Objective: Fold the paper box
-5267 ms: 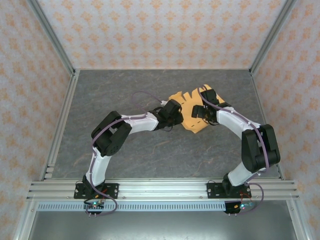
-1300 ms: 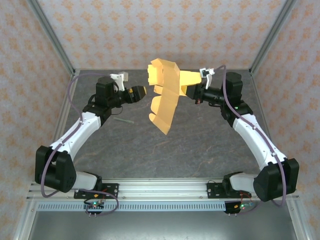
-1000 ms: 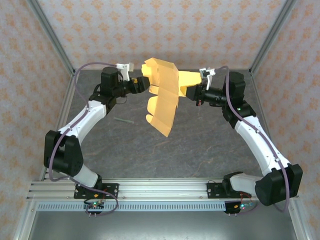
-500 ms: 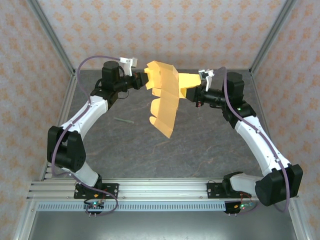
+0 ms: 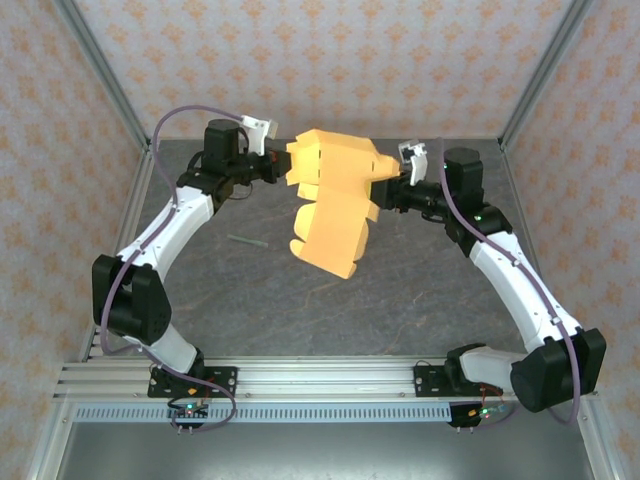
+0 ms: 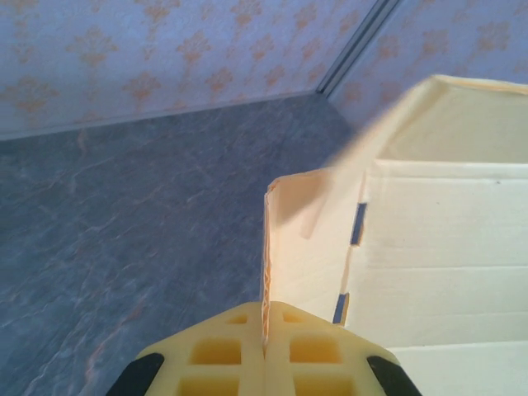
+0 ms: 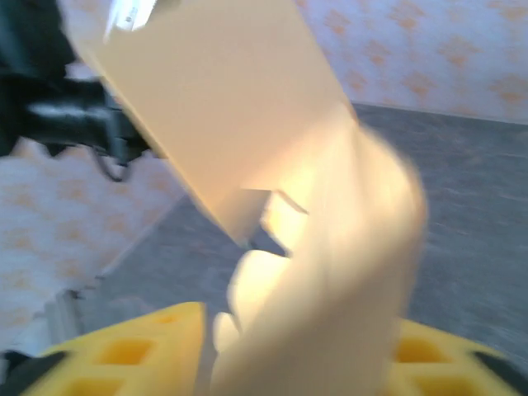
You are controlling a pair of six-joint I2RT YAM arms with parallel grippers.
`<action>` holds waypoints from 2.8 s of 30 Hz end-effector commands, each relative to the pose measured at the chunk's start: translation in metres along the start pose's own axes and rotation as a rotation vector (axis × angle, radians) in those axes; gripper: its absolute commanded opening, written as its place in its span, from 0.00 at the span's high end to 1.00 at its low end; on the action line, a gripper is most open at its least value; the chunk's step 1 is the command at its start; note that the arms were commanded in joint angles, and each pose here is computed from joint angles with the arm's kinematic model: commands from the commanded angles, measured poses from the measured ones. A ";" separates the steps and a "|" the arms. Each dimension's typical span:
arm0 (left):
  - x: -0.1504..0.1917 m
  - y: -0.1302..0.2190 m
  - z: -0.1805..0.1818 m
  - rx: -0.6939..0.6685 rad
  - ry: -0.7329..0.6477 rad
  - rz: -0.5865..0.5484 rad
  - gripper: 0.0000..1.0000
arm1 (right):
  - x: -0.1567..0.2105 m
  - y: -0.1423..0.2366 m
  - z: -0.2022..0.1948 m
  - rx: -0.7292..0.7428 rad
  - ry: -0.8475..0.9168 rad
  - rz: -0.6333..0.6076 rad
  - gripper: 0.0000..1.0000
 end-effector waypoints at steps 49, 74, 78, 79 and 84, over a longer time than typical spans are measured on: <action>0.043 0.018 -0.035 0.259 -0.384 0.333 1.00 | 0.041 -0.080 -0.078 -0.211 0.550 0.443 0.46; 0.049 0.011 -0.031 0.260 -0.355 0.334 1.00 | 0.044 -0.080 -0.081 -0.273 0.540 0.328 0.81; 0.051 0.010 -0.030 0.263 -0.349 0.340 1.00 | 0.042 -0.079 -0.077 -0.284 0.535 0.322 0.78; 0.052 0.009 -0.030 0.265 -0.346 0.341 1.00 | 0.041 -0.079 -0.076 -0.287 0.534 0.321 0.77; 0.052 0.008 -0.030 0.266 -0.346 0.342 1.00 | 0.039 -0.079 -0.076 -0.290 0.527 0.326 0.78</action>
Point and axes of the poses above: each hand's point on the last joint's axis, 136 mm out from that joint toward the fingers, its own y axis back along the fingers, its own z axis along the line the jaws close on, x = y × z, the point moved 2 cm from there along y, back along the fingers, and after that the axes turned 9 degrees about -y, right-handed, at the moved point
